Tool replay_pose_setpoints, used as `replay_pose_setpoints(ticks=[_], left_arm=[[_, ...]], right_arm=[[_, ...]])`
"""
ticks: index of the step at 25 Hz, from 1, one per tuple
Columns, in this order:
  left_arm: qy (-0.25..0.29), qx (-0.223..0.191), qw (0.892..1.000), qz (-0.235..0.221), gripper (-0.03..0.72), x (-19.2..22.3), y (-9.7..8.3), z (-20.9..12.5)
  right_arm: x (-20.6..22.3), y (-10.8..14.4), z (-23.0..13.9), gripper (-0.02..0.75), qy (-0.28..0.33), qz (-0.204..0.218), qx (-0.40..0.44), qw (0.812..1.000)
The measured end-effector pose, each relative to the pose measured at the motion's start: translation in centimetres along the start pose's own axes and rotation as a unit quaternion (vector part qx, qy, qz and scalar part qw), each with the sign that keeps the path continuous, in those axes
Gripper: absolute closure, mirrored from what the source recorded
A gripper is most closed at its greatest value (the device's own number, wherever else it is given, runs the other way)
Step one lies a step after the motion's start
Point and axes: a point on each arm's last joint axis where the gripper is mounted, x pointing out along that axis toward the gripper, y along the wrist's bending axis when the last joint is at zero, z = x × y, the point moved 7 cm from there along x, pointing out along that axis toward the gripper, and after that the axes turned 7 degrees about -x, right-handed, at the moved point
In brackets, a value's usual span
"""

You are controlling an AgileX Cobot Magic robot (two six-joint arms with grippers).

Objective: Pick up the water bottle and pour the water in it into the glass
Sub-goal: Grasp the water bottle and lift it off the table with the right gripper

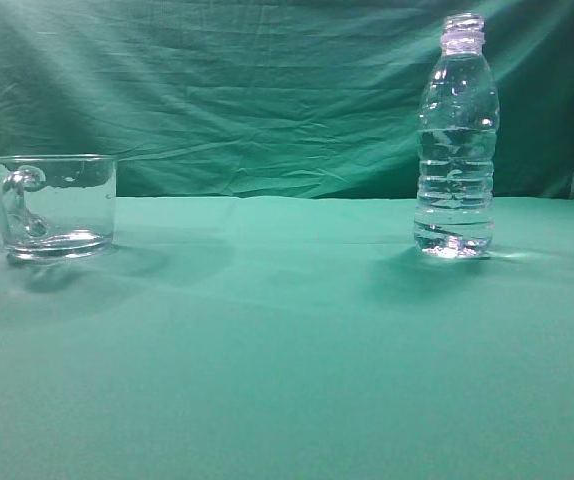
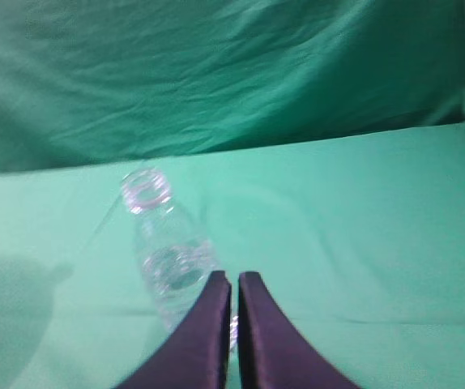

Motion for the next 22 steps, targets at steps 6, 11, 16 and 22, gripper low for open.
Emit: replay_pose_setpoints(ticks=[6,11,16,22], left_arm=[[0.0,0.0,1.0,0.0,0.688,0.0,0.0,0.0],[0.0,0.0,1.0,0.0,0.688,0.0,0.0,0.0],[0.0,0.0,1.0,0.0,0.688,0.0,0.0,0.0],[0.0,0.0,1.0,0.0,0.688,0.0,0.0,0.0]], right_arm=[[2.8,3.0,-1.7,0.738,0.018,0.082,-0.048,0.995],[5.0,3.7,-2.6,0.538,0.01,0.107,-0.043,0.993],[7.0,2.8,-3.7,0.15,0.01,0.08,0.011,0.997],[9.7,2.6,-5.6,0.092,0.042,0.073,0.009,0.996]])
